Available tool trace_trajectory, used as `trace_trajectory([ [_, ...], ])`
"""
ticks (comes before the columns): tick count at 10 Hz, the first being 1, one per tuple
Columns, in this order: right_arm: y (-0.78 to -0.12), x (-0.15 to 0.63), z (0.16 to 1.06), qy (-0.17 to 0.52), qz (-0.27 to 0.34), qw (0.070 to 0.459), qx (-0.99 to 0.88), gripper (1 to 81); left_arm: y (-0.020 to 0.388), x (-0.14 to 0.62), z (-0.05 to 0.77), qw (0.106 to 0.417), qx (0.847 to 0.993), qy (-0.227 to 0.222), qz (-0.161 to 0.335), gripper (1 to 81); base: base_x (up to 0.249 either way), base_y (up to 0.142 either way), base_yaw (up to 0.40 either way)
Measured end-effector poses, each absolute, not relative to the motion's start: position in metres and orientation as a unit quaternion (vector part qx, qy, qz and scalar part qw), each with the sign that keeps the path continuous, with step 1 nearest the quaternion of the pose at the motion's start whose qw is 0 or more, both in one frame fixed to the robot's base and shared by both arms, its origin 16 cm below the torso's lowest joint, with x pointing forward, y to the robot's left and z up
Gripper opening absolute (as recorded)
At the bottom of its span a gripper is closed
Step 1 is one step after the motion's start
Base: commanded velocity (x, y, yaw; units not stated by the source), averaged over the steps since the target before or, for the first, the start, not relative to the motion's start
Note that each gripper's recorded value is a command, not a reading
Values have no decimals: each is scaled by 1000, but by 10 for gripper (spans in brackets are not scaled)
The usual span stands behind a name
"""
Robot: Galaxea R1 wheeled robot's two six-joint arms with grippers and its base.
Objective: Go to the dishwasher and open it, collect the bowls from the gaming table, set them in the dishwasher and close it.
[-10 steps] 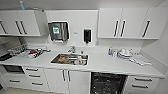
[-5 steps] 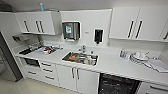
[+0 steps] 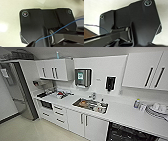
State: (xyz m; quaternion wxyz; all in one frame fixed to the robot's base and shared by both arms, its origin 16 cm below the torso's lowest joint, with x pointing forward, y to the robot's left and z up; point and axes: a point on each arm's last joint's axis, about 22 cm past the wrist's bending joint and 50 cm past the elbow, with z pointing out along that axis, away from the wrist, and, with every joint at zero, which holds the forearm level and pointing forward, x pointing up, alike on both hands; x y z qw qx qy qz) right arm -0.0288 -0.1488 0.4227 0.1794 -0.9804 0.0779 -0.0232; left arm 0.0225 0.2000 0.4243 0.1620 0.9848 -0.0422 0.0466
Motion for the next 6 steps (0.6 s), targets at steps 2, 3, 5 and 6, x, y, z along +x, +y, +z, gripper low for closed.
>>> trace_trajectory([
  [2,-146,-31,422,86,-27,176,-980,811,200,22,424,162,985,-42,46,811,0,0,334],
  [3,-143,-33,422,86,-28,174,-981,811,201,23,424,162,985,-42,47,811,0,0,334],
  [5,-144,-31,422,85,-31,173,-981,811,200,23,424,162,985,-42,47,811,0,0,334],
  [6,-149,-28,422,85,-32,176,-980,811,200,22,424,162,985,-42,46,811,0,0,339],
])
